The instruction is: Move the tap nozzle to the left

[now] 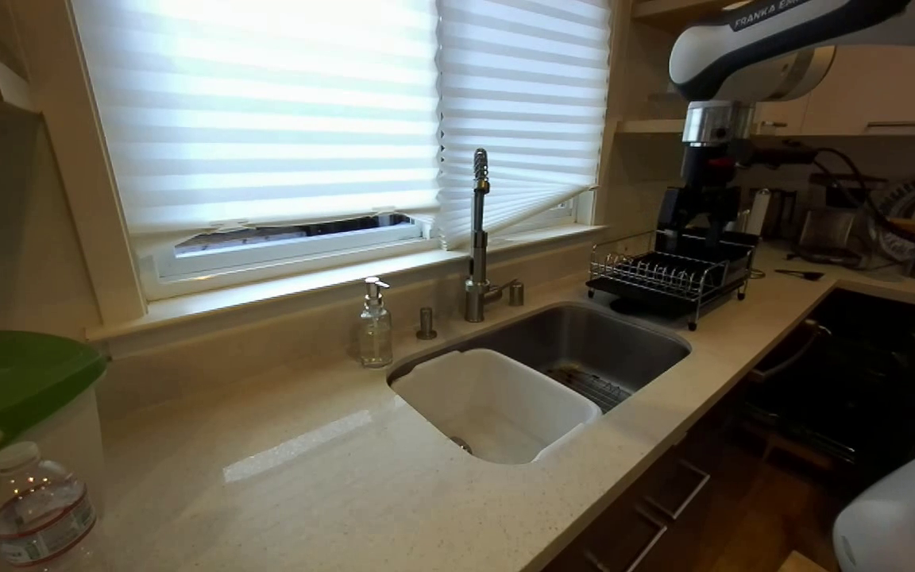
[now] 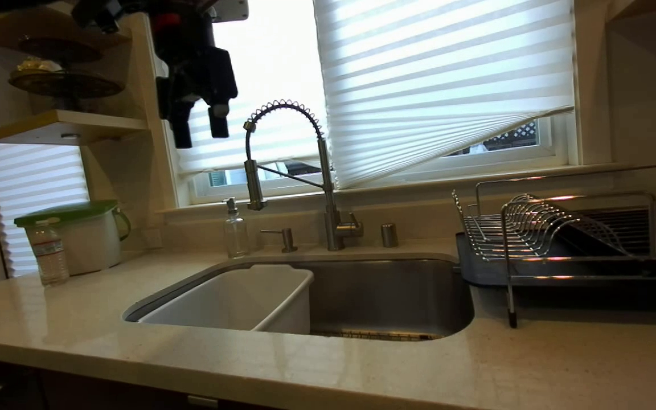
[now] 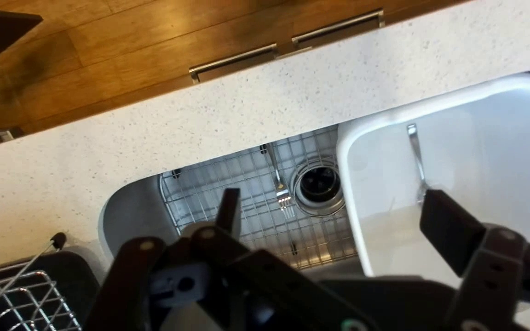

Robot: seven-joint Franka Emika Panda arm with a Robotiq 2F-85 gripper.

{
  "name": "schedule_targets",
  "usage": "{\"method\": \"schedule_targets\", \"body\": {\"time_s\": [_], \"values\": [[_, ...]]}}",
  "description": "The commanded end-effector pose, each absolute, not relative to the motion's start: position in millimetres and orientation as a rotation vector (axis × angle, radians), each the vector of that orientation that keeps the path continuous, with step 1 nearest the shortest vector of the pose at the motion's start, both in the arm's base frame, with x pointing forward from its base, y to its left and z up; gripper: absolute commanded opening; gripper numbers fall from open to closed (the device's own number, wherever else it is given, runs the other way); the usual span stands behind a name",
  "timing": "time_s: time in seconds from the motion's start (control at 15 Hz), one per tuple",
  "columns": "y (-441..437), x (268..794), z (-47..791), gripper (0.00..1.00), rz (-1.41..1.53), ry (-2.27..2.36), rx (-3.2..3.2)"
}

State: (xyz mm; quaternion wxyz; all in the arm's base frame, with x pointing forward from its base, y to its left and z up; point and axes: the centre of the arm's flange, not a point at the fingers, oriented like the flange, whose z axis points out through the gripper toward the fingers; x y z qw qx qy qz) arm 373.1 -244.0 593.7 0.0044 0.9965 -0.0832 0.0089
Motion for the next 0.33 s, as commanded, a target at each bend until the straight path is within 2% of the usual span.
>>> {"method": "schedule_targets", "body": {"time_s": [0.0, 0.27], "values": [[-218.5, 353.4, 600.2, 1.00, 0.002, -0.013, 3.188], [-216.0, 360.8, 606.1, 1.00, 0.006, 0.024, 3.191]]}}
